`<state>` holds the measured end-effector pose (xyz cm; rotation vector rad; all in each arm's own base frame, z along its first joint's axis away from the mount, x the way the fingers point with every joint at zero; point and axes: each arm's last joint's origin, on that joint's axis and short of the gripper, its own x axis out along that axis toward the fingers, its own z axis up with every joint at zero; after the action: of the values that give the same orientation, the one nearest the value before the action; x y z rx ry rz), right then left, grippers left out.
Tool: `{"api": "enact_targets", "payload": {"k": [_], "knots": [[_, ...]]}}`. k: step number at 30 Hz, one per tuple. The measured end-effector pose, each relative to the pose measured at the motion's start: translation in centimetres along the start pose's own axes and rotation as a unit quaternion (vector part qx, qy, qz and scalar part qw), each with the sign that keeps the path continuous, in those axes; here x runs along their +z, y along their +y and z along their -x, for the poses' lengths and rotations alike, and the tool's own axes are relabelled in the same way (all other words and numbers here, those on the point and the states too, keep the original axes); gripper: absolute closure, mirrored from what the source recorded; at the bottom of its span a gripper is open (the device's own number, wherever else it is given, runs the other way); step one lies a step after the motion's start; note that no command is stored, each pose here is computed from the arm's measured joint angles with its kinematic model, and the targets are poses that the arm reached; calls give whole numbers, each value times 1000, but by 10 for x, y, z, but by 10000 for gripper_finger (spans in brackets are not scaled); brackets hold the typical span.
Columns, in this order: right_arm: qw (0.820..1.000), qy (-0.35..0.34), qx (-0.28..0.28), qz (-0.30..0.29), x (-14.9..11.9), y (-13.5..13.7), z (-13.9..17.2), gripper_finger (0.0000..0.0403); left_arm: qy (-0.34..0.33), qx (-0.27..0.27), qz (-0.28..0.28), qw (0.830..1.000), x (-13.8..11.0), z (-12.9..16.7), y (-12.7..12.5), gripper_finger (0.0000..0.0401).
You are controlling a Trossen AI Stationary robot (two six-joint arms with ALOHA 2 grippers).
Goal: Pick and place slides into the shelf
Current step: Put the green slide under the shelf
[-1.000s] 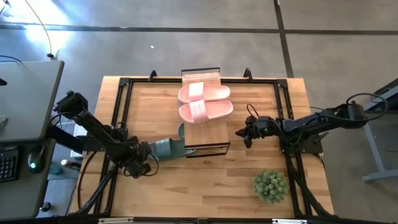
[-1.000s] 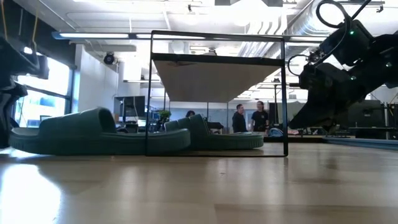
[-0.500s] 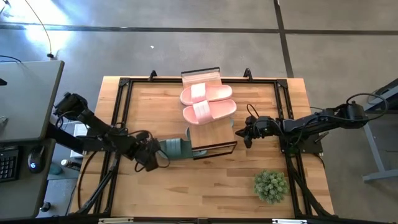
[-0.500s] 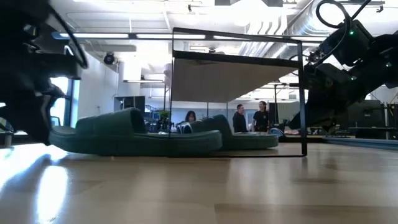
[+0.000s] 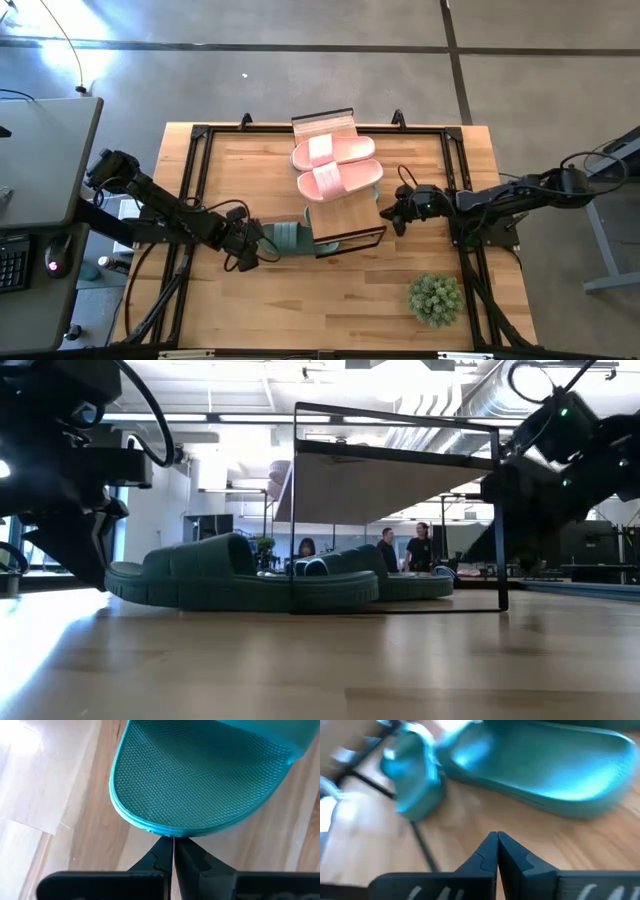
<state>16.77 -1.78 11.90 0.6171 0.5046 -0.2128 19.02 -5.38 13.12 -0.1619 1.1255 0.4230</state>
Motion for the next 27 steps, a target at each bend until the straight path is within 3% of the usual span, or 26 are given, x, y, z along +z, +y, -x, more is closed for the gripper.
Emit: {"api": "enact_targets", "payload": {"k": [8,12,14,27], "knots": [[998,58,13,20,-13,11,21,403,8,-13,4,1000,0,0,-1,397],[997,50,57,18,-15,24,33,403,8,-13,4,1000,0,0,-1,397],[998,45,43,18,-16,28,37,403,8,-14,5,1000,0,0,-1,397],[996,59,53,47,-8,56,33,403,-19,-36,2,999,5,0,-5,397]]}}
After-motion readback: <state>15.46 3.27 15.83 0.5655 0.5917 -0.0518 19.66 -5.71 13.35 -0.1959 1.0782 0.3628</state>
